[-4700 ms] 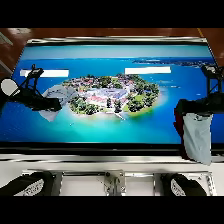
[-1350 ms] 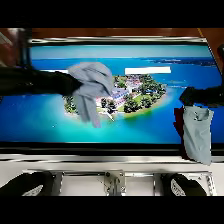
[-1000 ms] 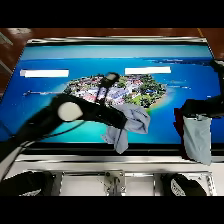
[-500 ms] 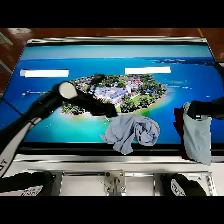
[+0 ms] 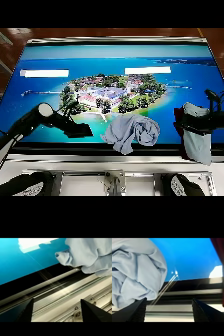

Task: Fold the shirts.

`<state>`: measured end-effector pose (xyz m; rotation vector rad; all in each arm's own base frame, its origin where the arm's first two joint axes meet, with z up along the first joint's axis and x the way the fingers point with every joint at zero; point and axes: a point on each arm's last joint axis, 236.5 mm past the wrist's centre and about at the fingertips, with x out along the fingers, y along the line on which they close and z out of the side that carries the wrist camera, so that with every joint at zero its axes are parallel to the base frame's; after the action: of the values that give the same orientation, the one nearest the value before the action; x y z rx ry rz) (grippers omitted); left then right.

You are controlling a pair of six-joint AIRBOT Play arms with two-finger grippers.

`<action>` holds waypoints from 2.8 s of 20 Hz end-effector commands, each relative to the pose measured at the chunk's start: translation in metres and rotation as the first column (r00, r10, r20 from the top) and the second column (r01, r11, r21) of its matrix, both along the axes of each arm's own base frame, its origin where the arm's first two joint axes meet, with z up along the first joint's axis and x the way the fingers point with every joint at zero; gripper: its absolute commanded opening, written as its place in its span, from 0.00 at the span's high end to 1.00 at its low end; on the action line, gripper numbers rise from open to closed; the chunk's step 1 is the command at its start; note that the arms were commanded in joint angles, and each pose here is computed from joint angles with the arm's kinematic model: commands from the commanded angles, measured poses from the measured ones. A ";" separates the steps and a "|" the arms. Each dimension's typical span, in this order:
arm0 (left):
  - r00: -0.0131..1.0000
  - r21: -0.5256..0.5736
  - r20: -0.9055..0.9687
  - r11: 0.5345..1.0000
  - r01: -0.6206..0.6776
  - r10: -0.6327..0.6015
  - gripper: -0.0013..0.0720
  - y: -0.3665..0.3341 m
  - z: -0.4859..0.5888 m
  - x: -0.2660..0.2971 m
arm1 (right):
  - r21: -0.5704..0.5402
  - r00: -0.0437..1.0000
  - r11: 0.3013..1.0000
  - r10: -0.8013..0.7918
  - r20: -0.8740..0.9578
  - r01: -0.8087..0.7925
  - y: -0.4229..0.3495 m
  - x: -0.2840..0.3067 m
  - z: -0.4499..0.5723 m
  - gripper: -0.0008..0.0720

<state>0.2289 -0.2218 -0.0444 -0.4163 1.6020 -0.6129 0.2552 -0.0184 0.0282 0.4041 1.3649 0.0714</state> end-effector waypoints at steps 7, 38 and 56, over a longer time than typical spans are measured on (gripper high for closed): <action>0.974 -0.077 0.007 0.971 -0.226 0.227 0.01 -0.061 -0.056 0.004 | 0.045 0.994 0.994 -0.102 0.031 0.100 0.001 0.008 -0.042 0.04; 0.568 -0.401 0.740 0.914 -0.060 0.361 0.93 -0.023 0.251 0.159 | -0.036 0.797 0.972 0.211 0.566 -0.232 0.079 0.115 0.102 0.91; 0.145 -0.153 0.974 0.976 -0.157 0.176 0.93 0.089 0.452 0.048 | -0.135 0.727 0.911 0.395 0.561 -0.391 0.112 -0.040 0.256 0.91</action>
<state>0.2499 -0.1565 0.4712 -0.1594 -0.0399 -0.6625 0.2342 0.0987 0.3423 0.0335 0.5030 0.4855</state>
